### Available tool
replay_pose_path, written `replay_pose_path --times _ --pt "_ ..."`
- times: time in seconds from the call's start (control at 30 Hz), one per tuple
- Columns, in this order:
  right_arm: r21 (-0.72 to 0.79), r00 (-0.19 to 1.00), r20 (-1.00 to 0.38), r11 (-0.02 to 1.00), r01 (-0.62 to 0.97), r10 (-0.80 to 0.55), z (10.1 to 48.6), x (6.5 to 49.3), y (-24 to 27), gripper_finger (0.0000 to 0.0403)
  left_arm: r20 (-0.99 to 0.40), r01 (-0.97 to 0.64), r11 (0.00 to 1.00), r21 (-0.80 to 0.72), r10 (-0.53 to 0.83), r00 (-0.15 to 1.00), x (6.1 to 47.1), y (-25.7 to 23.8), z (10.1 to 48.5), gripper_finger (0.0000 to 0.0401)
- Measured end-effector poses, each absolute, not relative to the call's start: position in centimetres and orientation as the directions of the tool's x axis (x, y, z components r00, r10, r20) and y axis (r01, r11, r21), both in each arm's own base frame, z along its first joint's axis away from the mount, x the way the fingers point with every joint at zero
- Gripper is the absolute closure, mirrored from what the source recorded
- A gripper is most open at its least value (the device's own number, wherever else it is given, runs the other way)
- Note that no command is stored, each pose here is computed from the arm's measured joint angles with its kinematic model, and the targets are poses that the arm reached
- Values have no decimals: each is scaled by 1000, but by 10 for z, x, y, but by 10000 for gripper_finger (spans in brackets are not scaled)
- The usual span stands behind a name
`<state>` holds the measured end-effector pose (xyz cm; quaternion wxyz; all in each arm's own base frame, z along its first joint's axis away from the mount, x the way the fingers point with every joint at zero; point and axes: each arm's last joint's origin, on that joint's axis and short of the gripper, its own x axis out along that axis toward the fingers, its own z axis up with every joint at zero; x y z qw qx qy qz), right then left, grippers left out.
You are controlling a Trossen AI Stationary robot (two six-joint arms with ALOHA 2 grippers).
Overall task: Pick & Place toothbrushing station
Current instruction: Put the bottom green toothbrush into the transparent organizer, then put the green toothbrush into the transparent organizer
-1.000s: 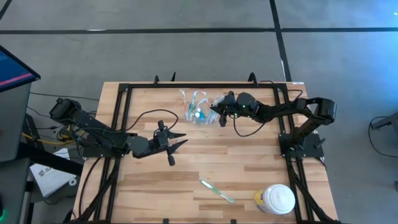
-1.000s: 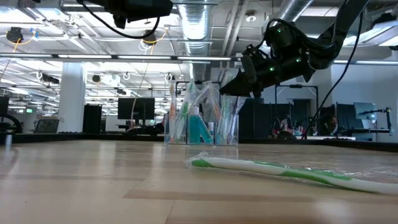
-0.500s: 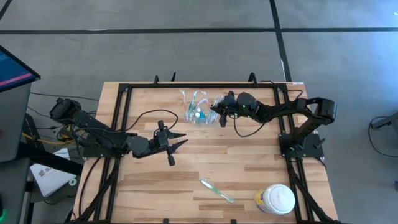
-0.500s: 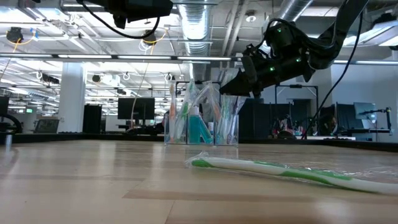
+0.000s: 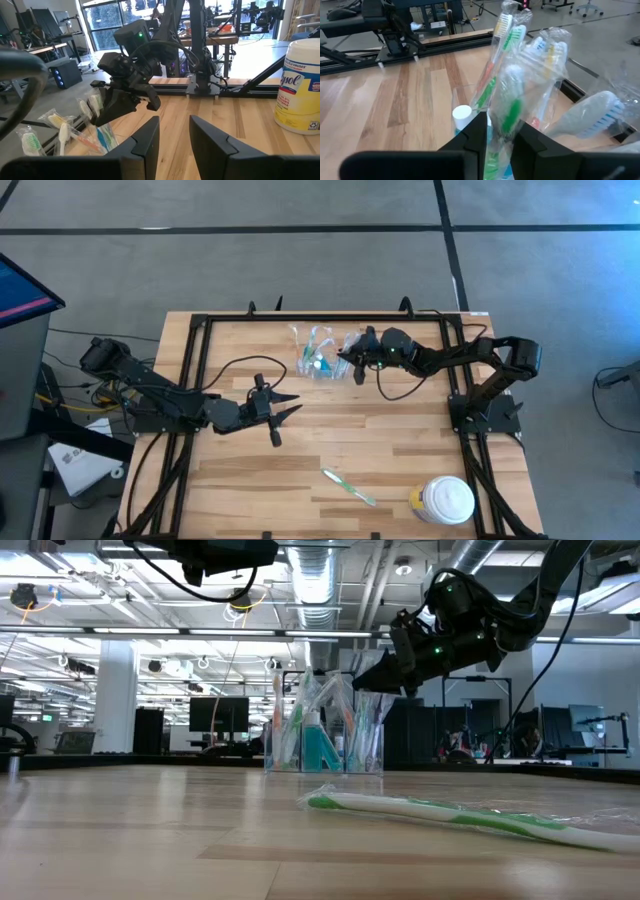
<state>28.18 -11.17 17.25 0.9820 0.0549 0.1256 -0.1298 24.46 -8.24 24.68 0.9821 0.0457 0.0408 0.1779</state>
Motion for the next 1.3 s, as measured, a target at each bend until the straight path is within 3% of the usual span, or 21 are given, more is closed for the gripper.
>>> replay_pose_path --times 0.13,0.43,0.6,1.3 --pt "75 935 -261 960 268 -241 173 282 -112 330 -63 -346 932 104 354 933 245 -82 247 302" --pt "79 930 -262 955 286 -257 172 280 -116 237 -64 -346 932 105 354 933 245 -82 247 302" --pt "85 928 -260 951 296 -265 173 279 -119 206 -64 -347 932 105 355 933 245 -82 247 302" --pt "48 942 -174 953 299 -287 227 251 -111 205 -64 -350 931 105 357 932 245 -82 247 302"
